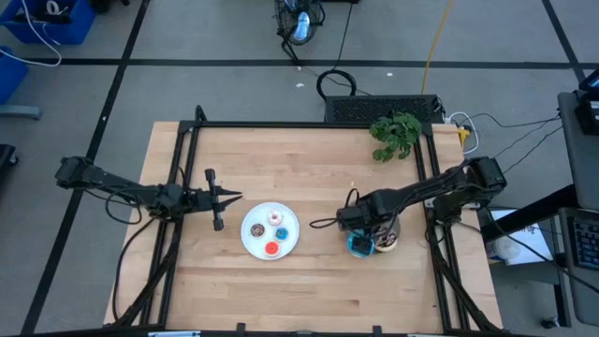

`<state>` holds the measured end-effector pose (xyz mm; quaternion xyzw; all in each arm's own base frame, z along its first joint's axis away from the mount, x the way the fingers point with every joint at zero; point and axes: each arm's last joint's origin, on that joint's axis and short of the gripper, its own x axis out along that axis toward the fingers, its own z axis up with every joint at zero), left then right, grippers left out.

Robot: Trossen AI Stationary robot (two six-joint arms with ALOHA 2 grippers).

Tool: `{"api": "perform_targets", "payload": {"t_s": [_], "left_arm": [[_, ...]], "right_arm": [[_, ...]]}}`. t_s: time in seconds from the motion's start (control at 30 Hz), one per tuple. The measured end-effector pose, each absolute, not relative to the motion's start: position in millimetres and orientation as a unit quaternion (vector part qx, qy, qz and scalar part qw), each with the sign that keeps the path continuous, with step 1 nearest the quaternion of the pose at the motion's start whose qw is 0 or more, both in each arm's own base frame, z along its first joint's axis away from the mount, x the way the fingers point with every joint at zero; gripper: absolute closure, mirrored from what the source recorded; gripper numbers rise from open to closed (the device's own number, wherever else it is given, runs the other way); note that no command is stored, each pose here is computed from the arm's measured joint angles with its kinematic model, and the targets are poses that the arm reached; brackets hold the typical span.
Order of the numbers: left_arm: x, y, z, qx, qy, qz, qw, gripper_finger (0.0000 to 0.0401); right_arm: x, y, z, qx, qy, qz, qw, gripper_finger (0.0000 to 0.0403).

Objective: Pick & Place donuts
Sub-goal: Put the big blue donut on the green plate

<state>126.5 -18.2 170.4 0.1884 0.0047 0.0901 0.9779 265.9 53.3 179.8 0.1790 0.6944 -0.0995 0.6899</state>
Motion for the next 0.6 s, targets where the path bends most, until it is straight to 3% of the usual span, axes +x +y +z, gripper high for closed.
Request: {"api": "perform_targets", "payload": {"t_s": [0.33,0.6], "left_arm": [[126.4,-18.2,172.0,0.169,-0.004,0.091,0.981,0.0359],[126.4,-18.2,172.8,0.169,-0.009,0.092,0.981,0.0359]], "right_arm": [[263.3,34.5,199.8,0.179,0.647,-0.134,0.729,0.0062],[260.9,34.2,189.7,0.169,0.647,-0.094,0.737,0.0063]]}}
